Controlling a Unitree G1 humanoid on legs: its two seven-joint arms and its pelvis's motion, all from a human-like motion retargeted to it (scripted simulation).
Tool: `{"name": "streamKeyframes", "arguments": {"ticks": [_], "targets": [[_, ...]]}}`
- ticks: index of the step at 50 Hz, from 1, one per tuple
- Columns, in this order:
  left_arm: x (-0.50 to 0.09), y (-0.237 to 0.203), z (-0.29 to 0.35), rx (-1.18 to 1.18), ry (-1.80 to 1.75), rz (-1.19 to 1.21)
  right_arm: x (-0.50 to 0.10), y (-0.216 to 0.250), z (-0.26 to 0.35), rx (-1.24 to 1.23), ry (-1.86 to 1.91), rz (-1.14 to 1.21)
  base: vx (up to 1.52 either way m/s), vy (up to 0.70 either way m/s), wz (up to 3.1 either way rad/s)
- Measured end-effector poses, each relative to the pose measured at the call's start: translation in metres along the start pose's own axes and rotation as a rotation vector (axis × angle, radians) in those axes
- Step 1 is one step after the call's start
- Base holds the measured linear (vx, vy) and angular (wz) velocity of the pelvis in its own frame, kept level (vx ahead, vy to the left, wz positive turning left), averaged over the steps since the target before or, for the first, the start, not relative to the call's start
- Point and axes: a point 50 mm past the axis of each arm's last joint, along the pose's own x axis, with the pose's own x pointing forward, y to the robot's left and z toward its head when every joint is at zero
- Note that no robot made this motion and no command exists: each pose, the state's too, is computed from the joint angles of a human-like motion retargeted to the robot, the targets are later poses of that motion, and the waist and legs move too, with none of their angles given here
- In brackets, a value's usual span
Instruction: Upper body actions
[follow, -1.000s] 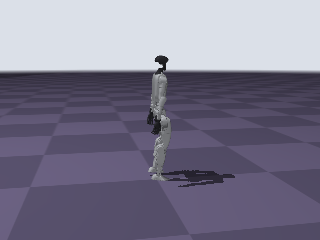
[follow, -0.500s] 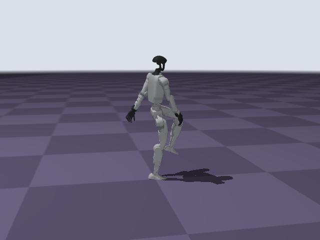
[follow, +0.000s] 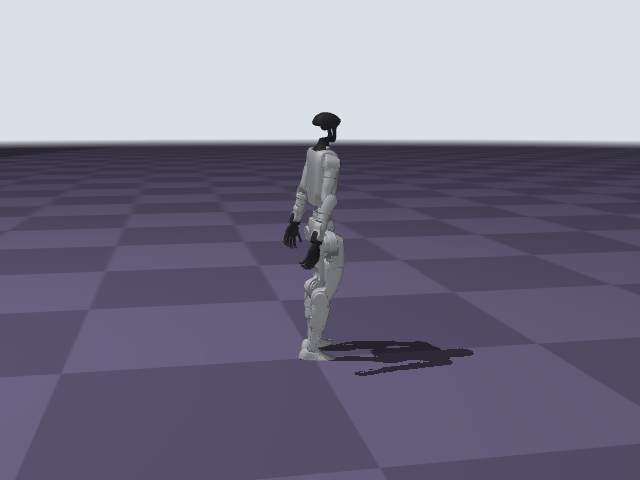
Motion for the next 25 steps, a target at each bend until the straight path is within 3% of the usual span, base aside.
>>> {"name": "streamKeyframes", "arguments": {"ticks": [6,18,25], "targets": [[-0.002,0.006,0.023,0.058,-0.088,0.07,-0.001,0.006,0.007,0.173,-0.02,0.032,0.04,0.08,-0.01],[-0.003,0.008,0.009,0.048,0.006,0.067,-0.044,-0.007,0.144,-0.01,-0.607,0.131,0.08,0.11,-0.29],[-0.011,0.008,0.061,0.173,-0.12,0.209,-0.066,-0.018,0.179,-0.068,-0.785,0.079,0.04,0.14,-0.23]]}}
